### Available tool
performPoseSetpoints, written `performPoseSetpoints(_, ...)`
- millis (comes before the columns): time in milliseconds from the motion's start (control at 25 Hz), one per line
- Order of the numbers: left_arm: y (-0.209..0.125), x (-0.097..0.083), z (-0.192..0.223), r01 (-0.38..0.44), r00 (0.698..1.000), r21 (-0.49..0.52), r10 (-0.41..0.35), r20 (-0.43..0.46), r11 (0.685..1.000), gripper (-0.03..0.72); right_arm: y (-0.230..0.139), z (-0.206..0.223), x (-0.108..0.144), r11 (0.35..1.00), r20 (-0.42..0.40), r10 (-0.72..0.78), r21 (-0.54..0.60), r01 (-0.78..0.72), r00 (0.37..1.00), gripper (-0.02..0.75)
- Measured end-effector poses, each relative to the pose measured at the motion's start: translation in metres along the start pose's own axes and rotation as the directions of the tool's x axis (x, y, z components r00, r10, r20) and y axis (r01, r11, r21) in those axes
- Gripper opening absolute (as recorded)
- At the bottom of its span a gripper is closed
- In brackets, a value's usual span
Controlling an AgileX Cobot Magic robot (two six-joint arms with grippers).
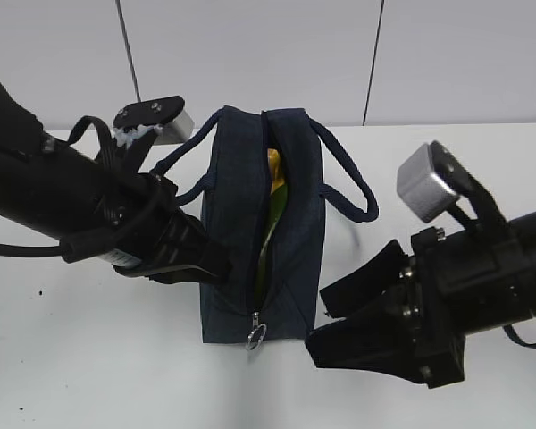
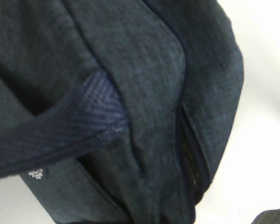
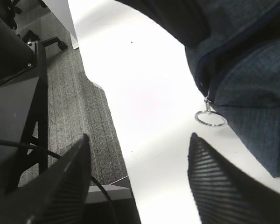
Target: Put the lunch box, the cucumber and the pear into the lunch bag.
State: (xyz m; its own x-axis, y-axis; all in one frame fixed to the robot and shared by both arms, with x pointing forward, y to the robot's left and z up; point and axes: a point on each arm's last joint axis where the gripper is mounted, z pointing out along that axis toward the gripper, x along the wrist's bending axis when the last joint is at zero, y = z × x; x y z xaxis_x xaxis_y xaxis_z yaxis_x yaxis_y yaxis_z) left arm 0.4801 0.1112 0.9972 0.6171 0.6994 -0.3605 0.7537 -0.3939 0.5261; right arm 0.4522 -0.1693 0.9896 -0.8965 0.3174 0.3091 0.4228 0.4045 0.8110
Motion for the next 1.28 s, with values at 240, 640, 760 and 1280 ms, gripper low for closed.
performPoseSetpoints(240,0.000,0.000,0.000,0.000,1.000,0.000,0.000,0.000,1.000,-0.010,-0.017,0.023,-0.024,0.999,-0.006,-0.002,-0.038,0.002,1.000,0.503)
performPoseSetpoints(640,0.000,0.000,0.000,0.000,1.000,0.000,0.000,0.000,1.000,-0.010,-0.045,0.050,-0.048,0.999,-0.025,0.000,-0.048,-0.001,1.000,0.500)
performPoseSetpoints(760,0.000,0.000,0.000,0.000,1.000,0.000,0.000,0.000,1.000,-0.011,-0.048,0.054,-0.050,0.997,-0.044,0.009,-0.071,-0.012,0.999,0.484)
performPoseSetpoints(1280,0.001,-0.001,0.000,0.018,1.000,-0.008,-0.018,0.009,1.000,-0.011,-0.047,0.063,-0.061,0.995,-0.028,-0.002,-0.102,-0.001,1.000,0.471)
